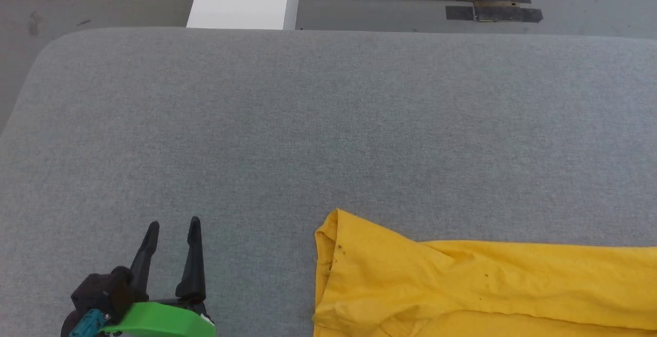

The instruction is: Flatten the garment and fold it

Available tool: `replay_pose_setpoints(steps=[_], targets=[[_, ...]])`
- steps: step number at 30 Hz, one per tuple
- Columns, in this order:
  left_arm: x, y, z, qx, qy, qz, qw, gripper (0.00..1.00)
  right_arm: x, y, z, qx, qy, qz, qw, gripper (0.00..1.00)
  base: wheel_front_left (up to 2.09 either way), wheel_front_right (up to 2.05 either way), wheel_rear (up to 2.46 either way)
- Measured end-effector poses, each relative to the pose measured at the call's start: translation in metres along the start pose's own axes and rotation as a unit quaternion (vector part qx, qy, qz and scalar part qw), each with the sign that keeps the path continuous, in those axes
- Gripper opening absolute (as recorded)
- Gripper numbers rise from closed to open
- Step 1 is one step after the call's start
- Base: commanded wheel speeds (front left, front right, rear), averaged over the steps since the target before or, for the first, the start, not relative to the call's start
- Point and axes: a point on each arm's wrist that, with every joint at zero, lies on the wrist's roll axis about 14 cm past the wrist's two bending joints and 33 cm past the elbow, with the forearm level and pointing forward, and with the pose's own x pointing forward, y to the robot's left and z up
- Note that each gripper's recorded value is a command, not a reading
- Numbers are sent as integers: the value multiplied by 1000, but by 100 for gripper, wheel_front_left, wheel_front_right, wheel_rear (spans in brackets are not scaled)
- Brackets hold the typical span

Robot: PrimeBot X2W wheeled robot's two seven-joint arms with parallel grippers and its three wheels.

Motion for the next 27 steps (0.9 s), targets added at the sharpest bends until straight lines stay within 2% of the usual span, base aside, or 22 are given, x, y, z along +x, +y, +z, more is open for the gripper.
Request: replay_pose_setpoints(steps=[3,6,11,14,18,27], targets=[[-1,-3,-2,-1,3,-4,1000,100,-2,16,1,0,8,26,1000,0,0,0,0],[-2,-6,-5,-3,8,-7,1000,100,-11,55,-4,-2,31,90,995,0,0,0,0],[-4,-10,-7,-7,10,-14,1000,100,-44,122,-21,-16,84,213,973,0,0,0,0],[-4,-12,-8,-11,10,-16,1000,100,-68,160,-23,-31,98,283,954,0,0,0,0],[-5,-13,-7,-16,8,-16,1000,100,-96,198,-26,-59,109,351,928,0,0,0,0],[-8,-4,-8,-22,9,-1,1000,100,-153,279,-49,-123,134,487,854,0,0,0,0]])
